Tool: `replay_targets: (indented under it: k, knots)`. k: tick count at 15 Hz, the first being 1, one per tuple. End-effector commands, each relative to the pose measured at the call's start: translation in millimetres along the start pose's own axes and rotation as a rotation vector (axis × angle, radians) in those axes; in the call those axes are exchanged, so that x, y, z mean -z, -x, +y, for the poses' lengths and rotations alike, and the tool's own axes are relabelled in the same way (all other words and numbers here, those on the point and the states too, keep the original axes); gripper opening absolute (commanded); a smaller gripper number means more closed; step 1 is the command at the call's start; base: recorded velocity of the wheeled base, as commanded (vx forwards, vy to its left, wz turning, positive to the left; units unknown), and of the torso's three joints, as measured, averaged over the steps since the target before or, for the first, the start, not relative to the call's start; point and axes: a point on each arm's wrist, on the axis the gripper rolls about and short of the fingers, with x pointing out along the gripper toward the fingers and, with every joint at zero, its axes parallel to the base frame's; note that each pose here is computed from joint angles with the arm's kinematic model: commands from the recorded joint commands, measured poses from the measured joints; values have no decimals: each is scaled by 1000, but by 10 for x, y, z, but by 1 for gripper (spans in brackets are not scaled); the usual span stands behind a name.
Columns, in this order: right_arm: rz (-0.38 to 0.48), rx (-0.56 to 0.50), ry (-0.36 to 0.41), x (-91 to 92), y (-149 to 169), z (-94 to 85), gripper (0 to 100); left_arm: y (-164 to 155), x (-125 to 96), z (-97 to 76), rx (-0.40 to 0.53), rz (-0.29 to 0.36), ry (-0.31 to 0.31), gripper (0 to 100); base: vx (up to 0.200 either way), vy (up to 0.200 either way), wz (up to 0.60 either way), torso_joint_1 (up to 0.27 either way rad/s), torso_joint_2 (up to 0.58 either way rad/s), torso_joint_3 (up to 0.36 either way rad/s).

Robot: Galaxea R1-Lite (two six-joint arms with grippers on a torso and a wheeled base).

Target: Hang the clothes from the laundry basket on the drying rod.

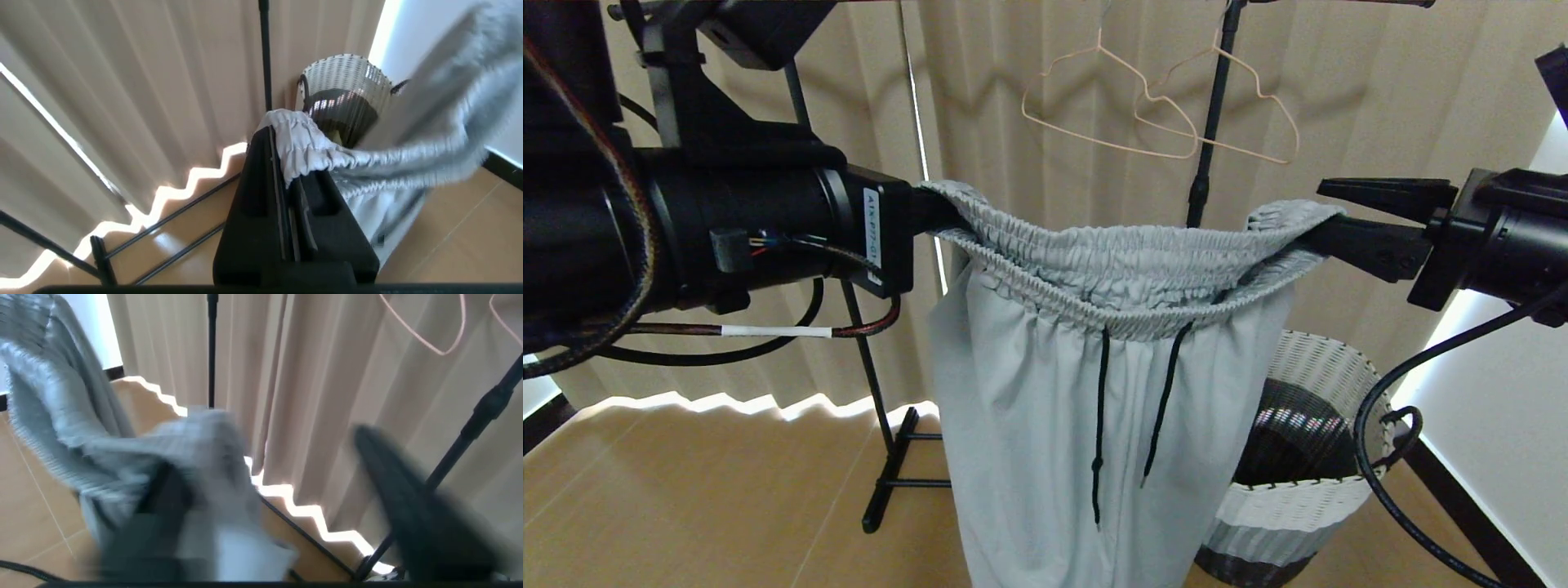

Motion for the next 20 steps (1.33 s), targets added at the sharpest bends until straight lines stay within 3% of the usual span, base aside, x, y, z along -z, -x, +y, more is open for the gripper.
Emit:
replay_targets:
  k: [1,3,7,12,14,16,18,20]
  knots:
    - [-16,-9,5,-8,107,49,100,-39,41,145,-60,20,9,0,0,0,0,0,0,0]
    - [-16,-18,3,16,179,85,100,-99,73,240,-97,33,12,0,0,0,0,0,0,0]
    - [-16,-111,4,91,397,216,100,-185,122,273,-143,60,19,0,0,0,0,0,0,0]
    - [6,-97,1,158,399,197,100,-166,175,273,-152,77,18,0,0,0,0,0,0,0]
    - [39,3,48,257,458,64,100,41,227,319,-181,81,7,0,0,0,0,0,0,0]
    - [92,197,142,372,577,-81,100,258,290,401,-227,81,-20,0,0,0,0,0,0,0]
    - [164,368,196,524,656,-148,100,421,371,529,-298,89,-36,0,0,0,0,0,0,0]
    - [202,458,229,599,680,-169,100,555,389,527,-313,74,-40,0,0,0,0,0,0,0]
